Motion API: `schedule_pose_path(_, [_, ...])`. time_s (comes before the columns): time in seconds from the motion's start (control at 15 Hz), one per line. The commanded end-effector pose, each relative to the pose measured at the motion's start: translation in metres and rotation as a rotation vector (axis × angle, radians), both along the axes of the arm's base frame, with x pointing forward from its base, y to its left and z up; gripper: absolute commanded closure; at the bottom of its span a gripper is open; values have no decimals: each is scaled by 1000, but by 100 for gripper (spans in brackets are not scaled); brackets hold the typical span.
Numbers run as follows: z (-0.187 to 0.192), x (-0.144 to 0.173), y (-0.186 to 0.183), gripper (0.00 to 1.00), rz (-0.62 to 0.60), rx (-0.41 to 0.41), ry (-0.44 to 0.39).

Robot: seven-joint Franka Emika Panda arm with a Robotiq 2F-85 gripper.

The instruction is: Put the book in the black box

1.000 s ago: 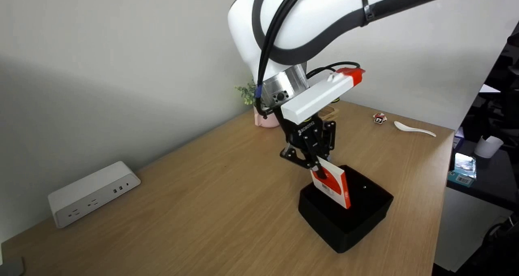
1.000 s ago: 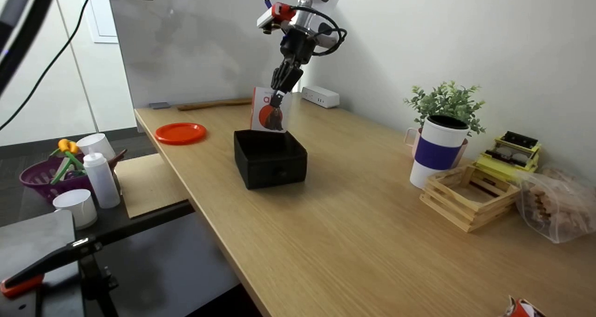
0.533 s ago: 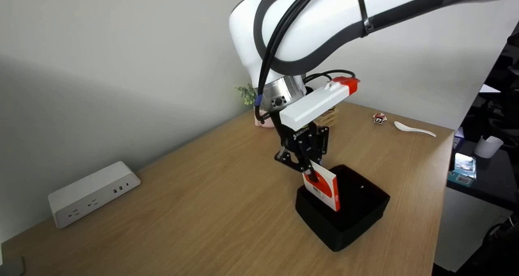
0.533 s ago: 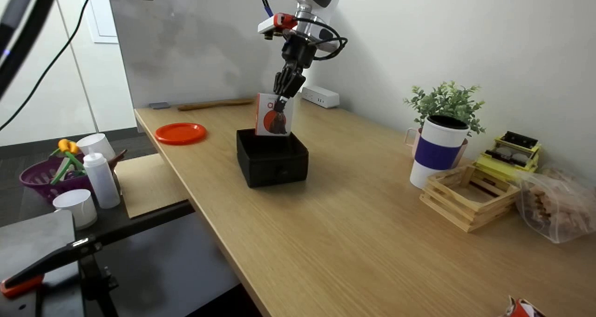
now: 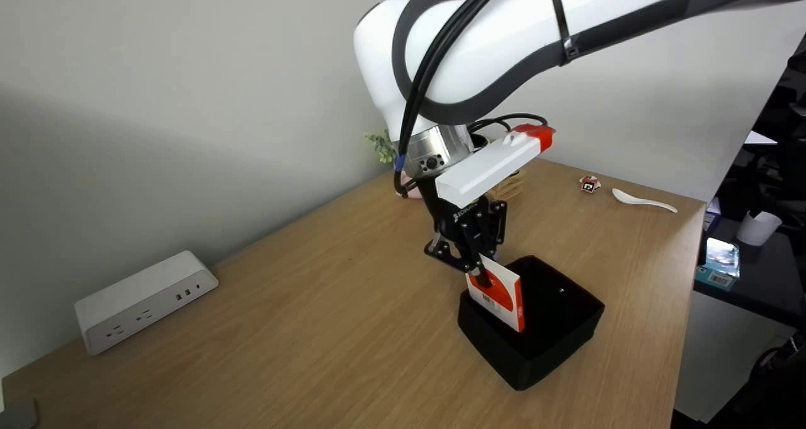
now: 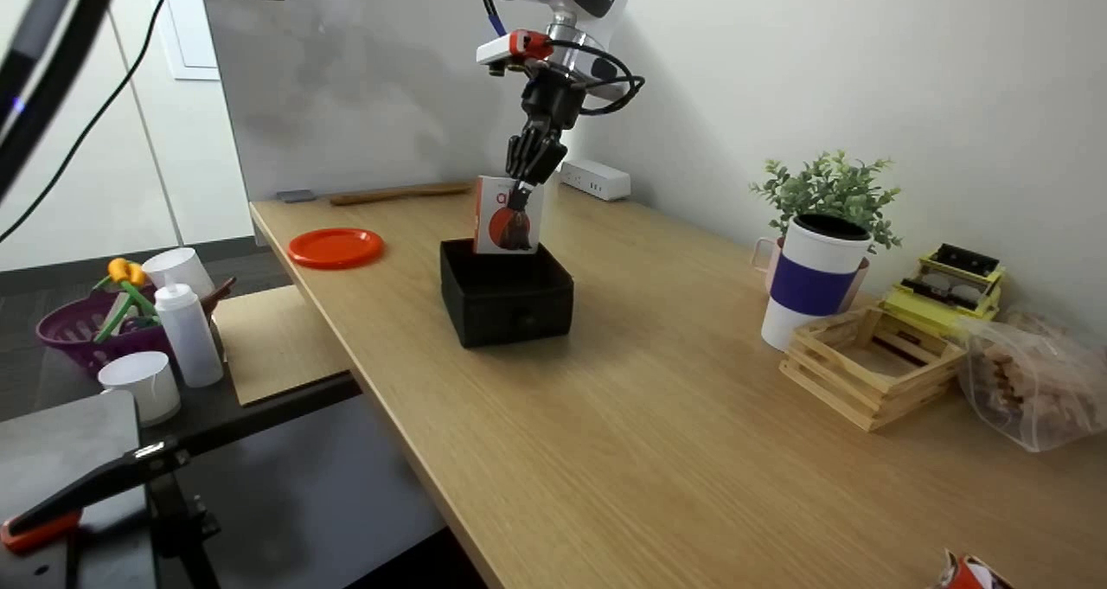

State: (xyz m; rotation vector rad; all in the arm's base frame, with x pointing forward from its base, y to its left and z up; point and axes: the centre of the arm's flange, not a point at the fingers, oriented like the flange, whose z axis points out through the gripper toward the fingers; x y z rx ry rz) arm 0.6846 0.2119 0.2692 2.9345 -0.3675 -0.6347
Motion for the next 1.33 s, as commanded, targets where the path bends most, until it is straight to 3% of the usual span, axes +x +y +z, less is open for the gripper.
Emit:
schedule_pose_path(0.0, [-7, 2, -1, 96, 36, 38, -27])
schedule_pose_path(0.67, [-32, 15, 0, 96, 46, 94, -7])
schedule_pose_path(0.73, [-34, 15, 1, 91, 45, 96, -4])
schedule_pose_path(0.87, [-34, 15, 1, 60, 42, 98, -3])
schedule_pose_path(1.27, [-32, 15, 2, 19, 37, 103, -12])
